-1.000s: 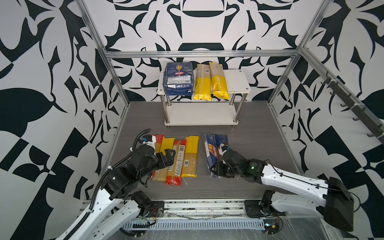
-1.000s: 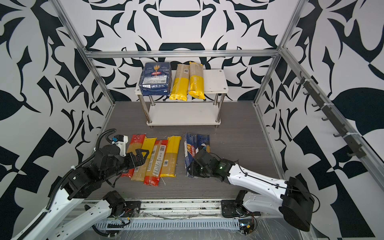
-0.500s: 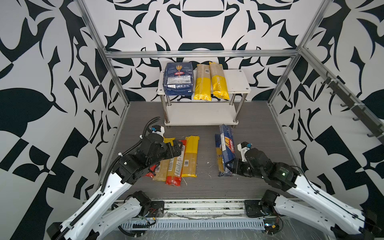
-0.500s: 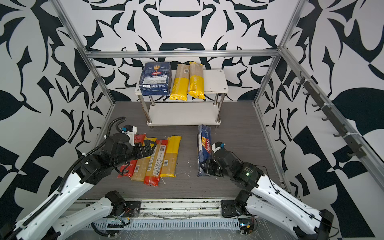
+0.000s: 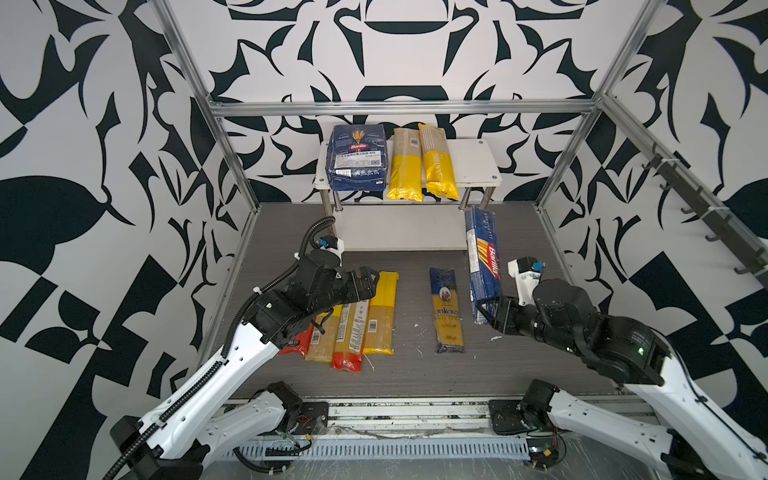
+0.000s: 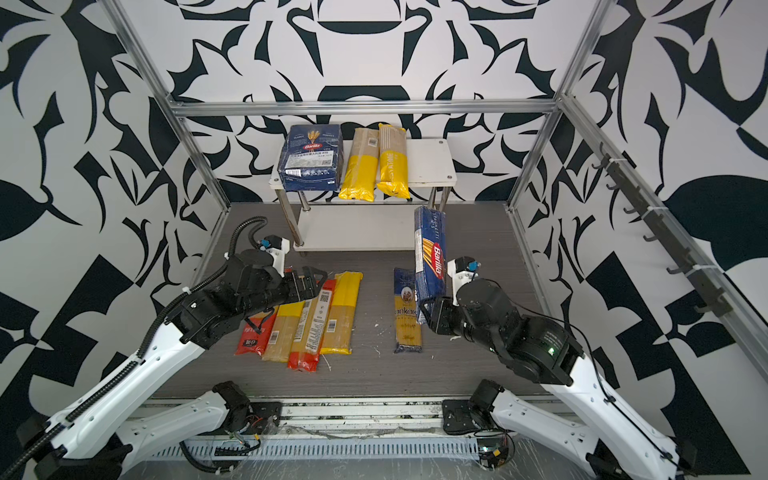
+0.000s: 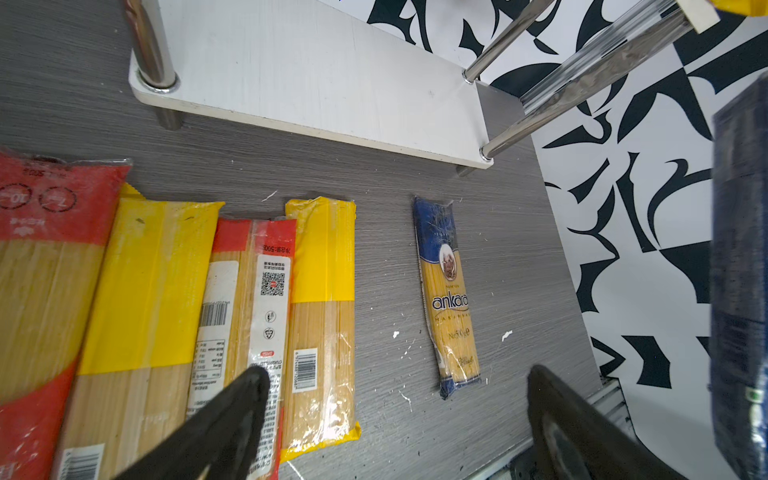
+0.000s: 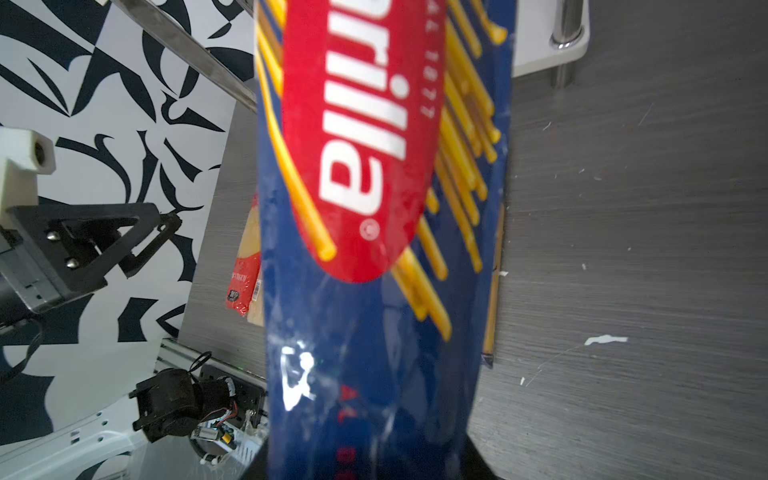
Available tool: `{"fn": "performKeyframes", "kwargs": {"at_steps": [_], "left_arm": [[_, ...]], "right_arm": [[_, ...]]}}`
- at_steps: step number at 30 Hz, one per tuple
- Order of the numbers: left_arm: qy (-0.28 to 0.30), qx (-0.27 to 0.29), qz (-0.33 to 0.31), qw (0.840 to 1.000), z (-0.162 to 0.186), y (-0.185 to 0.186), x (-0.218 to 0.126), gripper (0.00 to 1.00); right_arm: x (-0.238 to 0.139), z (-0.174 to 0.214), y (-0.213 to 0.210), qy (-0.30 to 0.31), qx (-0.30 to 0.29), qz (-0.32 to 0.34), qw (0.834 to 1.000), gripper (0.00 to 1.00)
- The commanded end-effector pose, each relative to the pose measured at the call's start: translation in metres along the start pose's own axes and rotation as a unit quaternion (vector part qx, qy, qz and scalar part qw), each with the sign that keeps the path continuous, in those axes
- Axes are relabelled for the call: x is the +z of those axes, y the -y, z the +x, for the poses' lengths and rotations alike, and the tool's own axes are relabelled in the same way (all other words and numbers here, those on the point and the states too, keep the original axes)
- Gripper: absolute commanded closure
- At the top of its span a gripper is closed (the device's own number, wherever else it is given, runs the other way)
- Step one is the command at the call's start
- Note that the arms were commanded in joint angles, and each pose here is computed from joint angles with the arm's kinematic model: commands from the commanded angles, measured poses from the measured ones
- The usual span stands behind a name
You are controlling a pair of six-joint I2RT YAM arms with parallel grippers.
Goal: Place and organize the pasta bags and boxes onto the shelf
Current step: 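Lift the blue Barilla box upright with the right gripper toward the shelf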
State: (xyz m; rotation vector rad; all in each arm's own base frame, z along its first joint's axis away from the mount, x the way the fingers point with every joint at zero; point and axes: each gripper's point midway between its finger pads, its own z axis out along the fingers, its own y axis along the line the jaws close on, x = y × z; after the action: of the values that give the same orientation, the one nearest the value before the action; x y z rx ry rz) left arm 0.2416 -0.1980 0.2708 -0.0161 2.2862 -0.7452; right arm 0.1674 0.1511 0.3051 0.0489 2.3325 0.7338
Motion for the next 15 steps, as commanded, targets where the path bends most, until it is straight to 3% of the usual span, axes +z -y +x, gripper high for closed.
{"fn": "performKeyframes", "kwargs": {"at_steps": [1, 8, 15], "left_arm": [[0.019, 0.008, 0.022, 1.000, -0.015, 0.014, -0.007, 0.00], [0.025, 0.022, 0.015, 0.999, -0.020, 0.014, -0.003, 0.01], [0.028, 0.046, 0.006, 0.999, -0.024, 0.013, 0.000, 0.01]], "right_arm": [[-0.038, -0.073, -0.038, 0.134, -0.041, -0.038, 0.989, 0.67], [-0.046, -0.130, -0.063, 0.174, -0.095, 0.004, 0.980, 0.66], [-0.031, -0.189, -0.065, 0.164, -0.070, -0.003, 0.984, 0.67]]}}
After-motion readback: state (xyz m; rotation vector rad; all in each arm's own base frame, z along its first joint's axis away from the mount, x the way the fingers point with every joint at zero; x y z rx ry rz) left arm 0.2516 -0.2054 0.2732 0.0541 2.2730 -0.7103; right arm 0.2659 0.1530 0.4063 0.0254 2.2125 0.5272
